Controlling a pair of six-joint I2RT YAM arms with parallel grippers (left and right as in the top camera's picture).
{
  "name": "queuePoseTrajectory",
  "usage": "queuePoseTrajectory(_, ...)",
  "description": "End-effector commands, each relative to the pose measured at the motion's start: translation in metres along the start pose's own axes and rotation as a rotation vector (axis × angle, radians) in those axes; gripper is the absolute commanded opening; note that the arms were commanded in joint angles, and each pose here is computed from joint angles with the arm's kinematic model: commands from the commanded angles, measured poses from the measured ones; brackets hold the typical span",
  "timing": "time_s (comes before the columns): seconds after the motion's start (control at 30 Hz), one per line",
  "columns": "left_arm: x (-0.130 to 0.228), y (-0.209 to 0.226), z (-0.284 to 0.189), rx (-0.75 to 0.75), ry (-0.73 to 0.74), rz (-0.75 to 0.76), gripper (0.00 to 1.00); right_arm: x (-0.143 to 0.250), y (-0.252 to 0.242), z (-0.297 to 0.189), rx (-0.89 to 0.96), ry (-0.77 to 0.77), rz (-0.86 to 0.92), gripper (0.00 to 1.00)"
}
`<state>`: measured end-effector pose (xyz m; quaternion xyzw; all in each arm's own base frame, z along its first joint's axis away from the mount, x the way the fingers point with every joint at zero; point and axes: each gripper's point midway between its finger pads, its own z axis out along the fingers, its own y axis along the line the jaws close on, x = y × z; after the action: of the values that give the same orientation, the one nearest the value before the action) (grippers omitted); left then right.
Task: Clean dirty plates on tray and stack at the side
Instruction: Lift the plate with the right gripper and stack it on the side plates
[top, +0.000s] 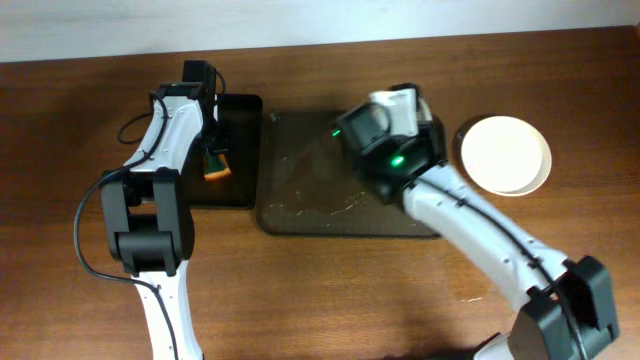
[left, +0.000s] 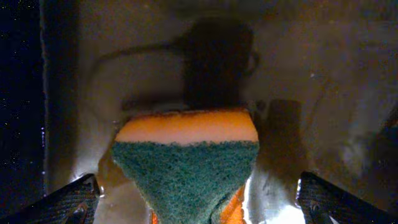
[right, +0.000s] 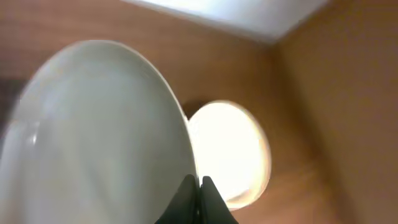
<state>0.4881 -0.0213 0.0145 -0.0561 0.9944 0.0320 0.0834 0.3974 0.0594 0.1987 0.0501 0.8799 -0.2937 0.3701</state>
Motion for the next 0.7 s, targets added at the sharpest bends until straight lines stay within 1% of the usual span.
queuePoseTrajectory(0.0,0.003,-0.001,0.005,0.005,0.012,0.004,1.0,0.018,-0.004,0.036,-0.307,0.261,0.36,0.04)
queuePoseTrajectory(0.03,0.003,-0.001,0.005,0.005,0.012,0.004,1.0,0.021,-0.012,0.046,-0.4,0.32,0.406,0.04)
queuePoseTrajectory(0.07,0.003,-0.001,0.005,0.005,0.012,0.003,1.0,0.022,-0.017,0.053,-0.537,0.365,0.437,0.04)
queuePoseTrajectory(0.1,0.003,-0.001,0.005,0.005,0.012,0.004,1.0,0.02,-0.023,0.055,-0.693,0.376,0.448,0.04)
queuePoseTrajectory(0.13,0.003,-0.001,0.005,0.005,0.012,0.004,1.0,0.015,-0.028,0.051,-0.884,0.351,0.437,0.04)
queuePoseTrajectory(0.17,0.003,-0.001,0.005,0.005,0.012,0.004,1.0,0.009,-0.044,0.043,-1.078,0.283,0.432,0.04)
queuePoseTrajectory(0.2,0.003,-0.001,0.005,0.005,0.012,0.004,1.0,0.009,-0.062,0.042,-1.163,0.231,0.445,0.04)
queuePoseTrajectory(0.27,0.003,-0.001,0.005,0.005,0.012,0.003,1.0,0.034,-0.121,0.075,-1.043,0.239,0.569,0.04)
queuePoseTrajectory(0.37,0.003,-0.001,0.005,0.005,0.012,0.003,1.0,0.069,-0.168,0.109,-0.86,0.268,0.66,0.04)
queuePoseTrajectory(0.43,0.003,-0.001,0.005,0.005,0.012,0.004,1.0,0.098,-0.194,0.135,-0.643,0.364,0.79,0.04)
queuePoseTrajectory(0.47,0.003,-0.001,0.005,0.005,0.012,0.004,1.0,0.107,-0.198,0.141,-0.584,0.384,0.811,0.04)
queuePoseTrajectory(0.53,0.003,-0.001,0.005,0.005,0.012,0.004,1.0,0.115,-0.194,0.149,-0.557,0.392,0.807,0.04)
queuePoseTrajectory(0.63,0.003,-0.001,0.005,0.005,0.012,0.003,1.0,0.137,-0.202,0.176,-0.41,0.459,0.905,0.04)
queuePoseTrajectory(0.67,0.003,-0.001,0.005,0.005,0.012,0.004,1.0,0.136,-0.2,0.18,-0.42,0.454,0.907,0.05)
